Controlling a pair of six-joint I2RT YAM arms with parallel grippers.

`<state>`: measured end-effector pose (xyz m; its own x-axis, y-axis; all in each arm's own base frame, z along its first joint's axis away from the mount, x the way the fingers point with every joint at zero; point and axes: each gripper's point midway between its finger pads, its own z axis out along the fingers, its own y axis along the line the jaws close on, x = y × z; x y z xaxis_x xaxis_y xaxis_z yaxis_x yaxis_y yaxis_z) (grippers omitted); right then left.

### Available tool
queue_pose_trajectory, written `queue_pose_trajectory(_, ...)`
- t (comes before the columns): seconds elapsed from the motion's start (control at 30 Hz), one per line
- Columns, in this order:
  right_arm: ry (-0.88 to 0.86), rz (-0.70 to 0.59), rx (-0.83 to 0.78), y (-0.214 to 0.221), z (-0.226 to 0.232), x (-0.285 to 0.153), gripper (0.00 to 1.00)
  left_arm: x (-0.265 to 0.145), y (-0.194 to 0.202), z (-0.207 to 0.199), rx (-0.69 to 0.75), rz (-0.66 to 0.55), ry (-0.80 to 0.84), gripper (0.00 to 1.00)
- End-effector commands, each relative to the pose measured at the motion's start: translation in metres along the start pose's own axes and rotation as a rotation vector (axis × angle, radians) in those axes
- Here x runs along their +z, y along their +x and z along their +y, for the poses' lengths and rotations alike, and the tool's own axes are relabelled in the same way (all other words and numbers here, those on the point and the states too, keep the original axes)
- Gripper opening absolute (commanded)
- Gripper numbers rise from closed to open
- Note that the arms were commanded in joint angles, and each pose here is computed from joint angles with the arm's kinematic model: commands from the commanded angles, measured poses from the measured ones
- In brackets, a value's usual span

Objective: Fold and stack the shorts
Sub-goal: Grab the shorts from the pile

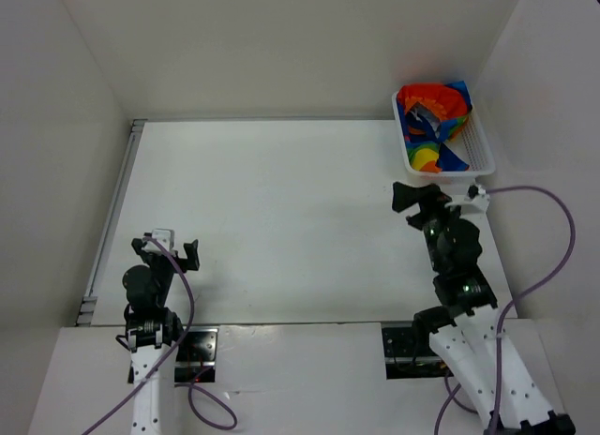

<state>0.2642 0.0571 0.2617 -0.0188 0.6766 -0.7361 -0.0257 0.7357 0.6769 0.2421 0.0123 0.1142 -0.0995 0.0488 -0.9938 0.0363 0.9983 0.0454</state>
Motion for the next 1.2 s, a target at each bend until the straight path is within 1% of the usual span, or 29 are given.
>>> queue_pose_trajectory(0.0,0.114,-0.094,-0.161,-0.057,0.021,0.037,0.98,-0.004,-0.035,-0.005,0.029,-0.095,0.03,1.0)
queue_pose_trajectory(0.03,0.144,-0.089,-0.207,-0.063,0.023,0.047,0.98,-0.004,-0.043,-0.02,0.042,-0.13,0.117,1.0)
queue_pose_trajectory(0.07,0.146,-0.125,-0.238,-0.088,0.041,0.056,0.98,-0.006,-0.051,-0.023,0.051,-0.151,0.139,1.0)
queue_pose_trajectory(0.1,0.206,-0.072,-0.36,-0.078,0.031,0.082,0.98,-0.005,-0.055,-0.023,0.056,-0.167,0.138,1.0)
queue_pose_trajectory(0.13,0.256,-0.07,-0.419,-0.085,0.028,0.094,0.98,-0.005,-0.066,-0.021,0.07,-0.212,0.125,1.0)
queue_pose_trajectory(0.17,0.265,-0.1,-0.462,-0.11,0.046,0.104,0.98,-0.005,-0.071,-0.009,0.07,-0.23,0.06,1.0)
queue_pose_trajectory(0.2,0.326,-0.034,-0.599,-0.099,0.033,0.13,0.98,-0.005,-0.079,-0.002,0.074,-0.259,0.021,1.0)
queue_pose_trajectory(0.23,0.367,-0.033,-0.664,-0.106,0.032,0.141,0.98,-0.007,-0.088,-0.013,0.093,-0.296,0.081,1.0)
queue_pose_trajectory(0.27,0.373,-0.077,-0.701,-0.131,0.05,0.15,0.98,-0.01,-0.084,-0.04,0.111,-0.29,0.236,1.0)
queue_pose_trajectory(0.33,0.439,-0.03,-0.845,-0.125,0.038,0.179,0.98,-0.011,-0.103,-0.034,0.135,-0.363,0.198,1.0)
queue_pose_trajectory(0.37,0.484,-0.11,-0.849,-0.145,0.044,0.184,0.98,-0.012,-0.112,-0.03,0.144,-0.398,0.172,1.0)
queue_pose_trajectory(0.4,0.499,-0.122,-0.873,-0.146,0.042,0.19,0.98,-0.017,-0.129,-0.028,0.163,-0.456,0.158,1.0)
queue_pose_trajectory(0.43,0.497,-0.132,-0.897,-0.144,0.041,0.198,0.98,-0.016,-0.133,-0.028,0.16,-0.459,0.156,1.0)
queue_pose_trajectory(0.47,0.472,-0.185,-0.87,-0.159,0.05,0.205,0.98,-0.02,-0.152,-0.026,0.174,-0.505,0.143,1.0)
queue_pose_trajectory(0.5,0.449,-0.183,-0.834,-0.165,0.052,0.213,0.98,-0.019,-0.163,-0.019,0.165,-0.508,0.104,1.0)
queue_pose_trajectory(0.53,0.419,-0.215,-0.698,-0.18,0.062,0.232,0.98,-0.001,-0.157,-0.009,0.128,-0.415,0.077,1.0)
queue_pose_trajectory(0.57,0.413,-0.193,-0.657,-0.195,0.043,0.245,0.98,0.011,-0.158,0.002,0.099,-0.341,0.041,1.0)
queue_pose_trajectory(0.6,0.428,-0.146,-0.647,-0.194,0.028,0.253,0.98,0.042,-0.179,0.028,0.059,-0.234,-0.046,1.0)
queue_pose_trajectory(0.63,0.443,-0.129,-0.66,-0.192,0.012,0.273,0.98,0.06,-0.184,0.039,0.038,-0.146,-0.065,1.0)
queue_pose_trajectory(0.67,0.471,-0.129,-0.672,-0.196,-0.004,0.281,0.98,0.076,-0.16,0.041,-0.006,0.044,-0.051,1.0)
queue_pose_trajectory(0.7,0.485,-0.117,-0.674,-0.194,-0.018,0.289,0.98,0.107,-0.133,0.036,-0.05,0.199,0.026,1.0)
queue_pose_trajectory(0.73,0.499,-0.085,-0.628,-0.181,-0.039,0.309,0.98,0.118,-0.161,0.041,-0.05,0.179,0.04,1.0)
queue_pose_trajectory(0.77,0.517,-0.065,-0.589,-0.183,-0.065,0.315,0.98,0.129,-0.144,0.038,-0.073,0.244,0.071,1.0)
queue_pose_trajectory(0.8,0.529,-0.05,-0.557,-0.182,-0.077,0.321,0.98,0.133,-0.142,0.028,-0.084,0.265,0.123,1.0)
queue_pose_trajectory(0.83,0.573,0.002,-0.54,-0.161,-0.11,0.335,0.98,0.136,-0.146,0.013,-0.088,0.301,0.169,1.0)
queue_pose_trajectory(0.9,0.625,0.022,-0.556,-0.152,-0.13,0.344,0.98,0.152,-0.122,-0.001,-0.112,0.421,0.214,1.0)
queue_pose_trajectory(0.93,0.656,0.065,-0.575,-0.132,-0.153,0.352,0.98,0.151,-0.112,-0.013,-0.12,0.483,0.244,1.0)
queue_pose_trajectory(0.97,0.665,0.089,-0.589,-0.123,-0.163,0.355,0.98,0.16,-0.099,-0.016,-0.124,0.532,0.246,1.0)
queue_pose_trajectory(1.17,0.715,0.154,-0.606,-0.089,-0.208,0.372,0.98,0.168,-0.072,-0.035,-0.118,0.65,0.274,1.0)
